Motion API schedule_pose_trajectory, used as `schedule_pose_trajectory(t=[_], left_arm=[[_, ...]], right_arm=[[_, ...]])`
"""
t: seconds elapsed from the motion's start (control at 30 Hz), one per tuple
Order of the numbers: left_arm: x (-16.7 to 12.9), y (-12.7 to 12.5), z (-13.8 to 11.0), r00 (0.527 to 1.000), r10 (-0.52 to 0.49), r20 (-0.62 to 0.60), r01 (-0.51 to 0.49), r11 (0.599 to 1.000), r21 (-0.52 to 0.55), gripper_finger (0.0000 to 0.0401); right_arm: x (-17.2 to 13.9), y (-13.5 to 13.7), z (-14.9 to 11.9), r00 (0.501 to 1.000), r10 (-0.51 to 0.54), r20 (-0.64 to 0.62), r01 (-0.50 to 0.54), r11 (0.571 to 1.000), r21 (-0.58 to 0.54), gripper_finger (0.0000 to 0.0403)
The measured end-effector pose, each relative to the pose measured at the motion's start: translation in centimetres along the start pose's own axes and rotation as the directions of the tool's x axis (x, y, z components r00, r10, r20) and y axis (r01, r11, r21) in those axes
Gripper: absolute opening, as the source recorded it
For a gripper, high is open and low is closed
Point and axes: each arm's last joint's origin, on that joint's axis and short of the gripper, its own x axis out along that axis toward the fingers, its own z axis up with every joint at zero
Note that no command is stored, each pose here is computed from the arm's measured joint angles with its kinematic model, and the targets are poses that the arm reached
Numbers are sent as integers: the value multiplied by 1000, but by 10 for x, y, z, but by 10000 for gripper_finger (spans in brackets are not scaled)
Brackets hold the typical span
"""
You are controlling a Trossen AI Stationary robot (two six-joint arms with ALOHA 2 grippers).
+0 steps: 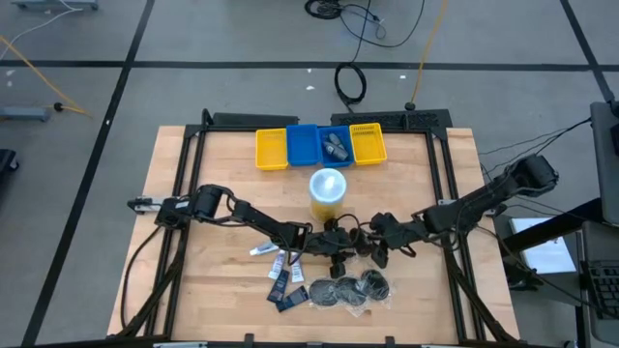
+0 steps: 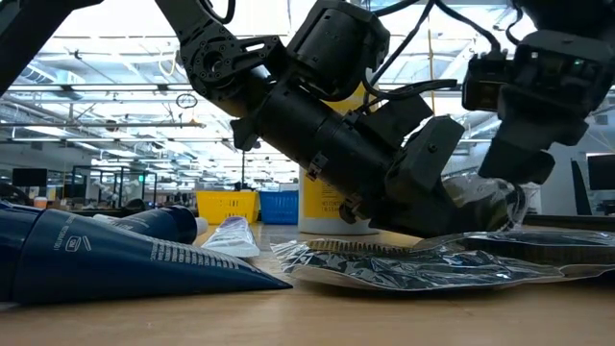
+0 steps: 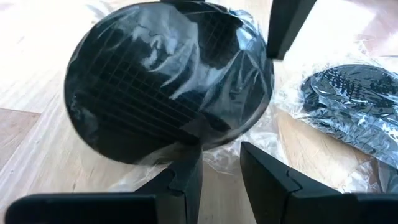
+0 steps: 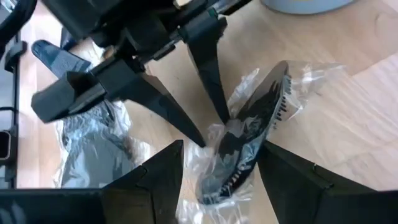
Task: Pick & Place Travel size toiletries
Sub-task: Put the hairbrush into the left yellow basket
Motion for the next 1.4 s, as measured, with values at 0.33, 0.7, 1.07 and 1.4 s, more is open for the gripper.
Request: schedule_pose_trajectory(t=[0.33, 0.7, 1.07, 1.4], left_arm=[[0, 0, 0, 1000, -13, 2, 13, 1000, 5, 113], [-24, -6, 19, 998, -39, -59, 39, 999, 2, 113], [-101, -24, 76, 1000, -1, 2, 1, 996, 86, 113], [-188, -30, 114, 973, 66, 223, -99, 985, 142, 113]], right_arm=[[0, 0, -2, 999, 27, -44, -30, 996, -83, 24], [-9, 6, -3, 999, 46, -2, -46, 986, -159, 20], [-50, 20, 7, 968, 161, 191, -103, 954, -281, 20], [-86, 29, 21, 861, 242, 448, -17, 894, -449, 20]])
